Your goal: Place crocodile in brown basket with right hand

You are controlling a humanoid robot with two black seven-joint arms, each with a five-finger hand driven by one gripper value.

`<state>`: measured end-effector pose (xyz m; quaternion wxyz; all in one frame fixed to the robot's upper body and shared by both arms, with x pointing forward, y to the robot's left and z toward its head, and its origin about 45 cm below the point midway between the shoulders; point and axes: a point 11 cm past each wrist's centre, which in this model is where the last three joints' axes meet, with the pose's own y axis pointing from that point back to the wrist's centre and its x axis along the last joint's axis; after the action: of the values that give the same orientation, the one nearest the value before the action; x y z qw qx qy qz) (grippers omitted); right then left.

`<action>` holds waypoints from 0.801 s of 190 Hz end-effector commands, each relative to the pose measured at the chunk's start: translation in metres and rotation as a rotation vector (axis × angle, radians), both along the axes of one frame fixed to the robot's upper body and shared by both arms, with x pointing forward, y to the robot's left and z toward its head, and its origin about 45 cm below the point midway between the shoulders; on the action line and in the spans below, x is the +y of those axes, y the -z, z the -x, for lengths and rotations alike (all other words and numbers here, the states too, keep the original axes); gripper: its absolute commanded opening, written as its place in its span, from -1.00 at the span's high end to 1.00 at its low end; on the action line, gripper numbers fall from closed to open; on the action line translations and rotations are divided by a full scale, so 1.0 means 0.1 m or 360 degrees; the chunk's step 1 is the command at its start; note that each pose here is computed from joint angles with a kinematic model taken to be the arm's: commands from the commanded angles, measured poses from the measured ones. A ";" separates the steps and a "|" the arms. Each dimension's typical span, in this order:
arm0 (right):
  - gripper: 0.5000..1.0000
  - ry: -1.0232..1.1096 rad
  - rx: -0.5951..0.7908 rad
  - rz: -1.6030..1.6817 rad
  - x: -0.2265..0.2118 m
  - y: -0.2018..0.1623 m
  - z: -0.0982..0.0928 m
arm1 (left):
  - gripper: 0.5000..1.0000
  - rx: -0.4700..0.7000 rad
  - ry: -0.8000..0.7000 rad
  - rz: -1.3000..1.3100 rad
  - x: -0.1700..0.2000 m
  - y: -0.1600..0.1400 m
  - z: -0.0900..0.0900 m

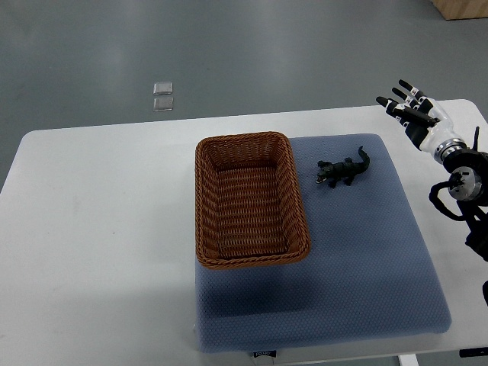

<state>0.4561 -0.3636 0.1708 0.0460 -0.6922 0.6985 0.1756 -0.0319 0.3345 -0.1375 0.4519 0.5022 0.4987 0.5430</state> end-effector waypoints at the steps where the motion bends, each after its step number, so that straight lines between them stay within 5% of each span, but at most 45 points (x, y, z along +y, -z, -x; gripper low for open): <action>1: -0.72 -0.0002 0.0001 -0.0003 0.01 0.01 0.00 | -1.00 -0.0002 -0.0001 0.0000 0.00 0.00 0.00; 152: -0.71 -0.0002 -0.0001 -0.0001 -0.03 0.00 0.01 | -1.00 0.0001 -0.0002 -0.0005 0.00 0.00 0.01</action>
<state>0.4545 -0.3662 0.1699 0.0457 -0.6922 0.6984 0.1760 -0.0327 0.3350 -0.1374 0.4506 0.5030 0.4981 0.5440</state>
